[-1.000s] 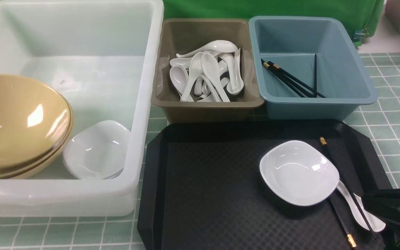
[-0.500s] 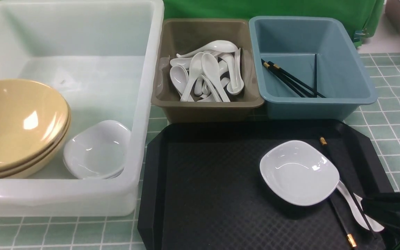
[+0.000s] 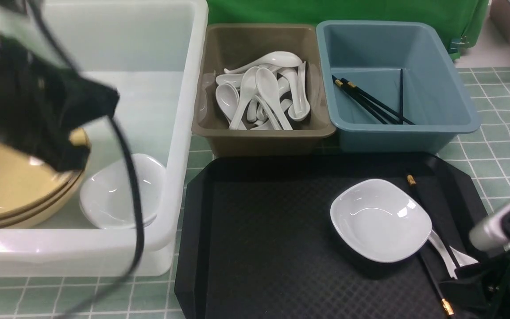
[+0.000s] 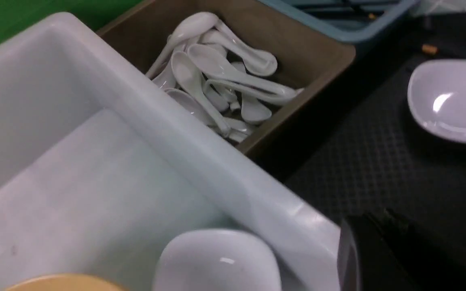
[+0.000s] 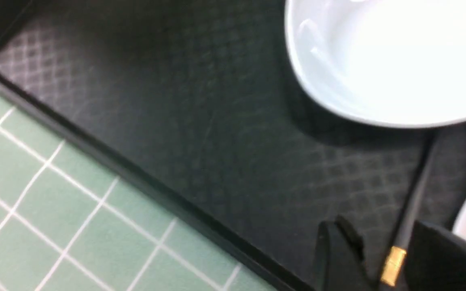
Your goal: On blue table put chopsticks spoon bowls plates into blue grey white boxes.
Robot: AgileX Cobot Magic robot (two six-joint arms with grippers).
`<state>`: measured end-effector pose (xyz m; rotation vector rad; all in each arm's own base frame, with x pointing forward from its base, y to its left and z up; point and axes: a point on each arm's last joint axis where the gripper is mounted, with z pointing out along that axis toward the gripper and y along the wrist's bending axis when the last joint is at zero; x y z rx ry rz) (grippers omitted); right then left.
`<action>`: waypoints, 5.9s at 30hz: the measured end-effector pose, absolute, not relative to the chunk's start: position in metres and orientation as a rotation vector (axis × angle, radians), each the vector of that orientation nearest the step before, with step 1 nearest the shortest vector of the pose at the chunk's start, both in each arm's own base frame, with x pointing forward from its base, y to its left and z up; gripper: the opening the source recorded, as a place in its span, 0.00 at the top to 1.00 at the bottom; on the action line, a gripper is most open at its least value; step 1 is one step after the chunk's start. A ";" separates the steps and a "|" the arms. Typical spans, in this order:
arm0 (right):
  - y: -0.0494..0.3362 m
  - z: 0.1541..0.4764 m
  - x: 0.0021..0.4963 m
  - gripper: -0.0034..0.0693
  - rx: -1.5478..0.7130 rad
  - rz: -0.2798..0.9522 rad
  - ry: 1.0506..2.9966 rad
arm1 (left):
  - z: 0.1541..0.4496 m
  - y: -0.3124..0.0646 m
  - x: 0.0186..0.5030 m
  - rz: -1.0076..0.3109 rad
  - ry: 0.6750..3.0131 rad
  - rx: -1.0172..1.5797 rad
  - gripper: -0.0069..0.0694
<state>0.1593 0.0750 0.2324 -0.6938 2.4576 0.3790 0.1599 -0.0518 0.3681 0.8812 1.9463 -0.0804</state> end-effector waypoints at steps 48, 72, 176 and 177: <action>0.118 0.189 0.335 0.90 -0.682 0.560 2.703 | 0.274 0.009 0.059 0.155 1.584 0.059 0.90; 0.146 0.183 0.335 0.84 -0.889 0.742 2.737 | 0.274 0.009 0.059 0.155 1.584 0.059 0.90; 0.062 0.268 0.476 0.82 -0.159 0.164 1.947 | 0.275 0.008 0.059 0.136 1.567 0.059 0.90; 0.063 0.259 0.482 0.82 -0.166 0.165 1.961 | 0.275 0.008 0.059 0.136 1.567 0.059 0.90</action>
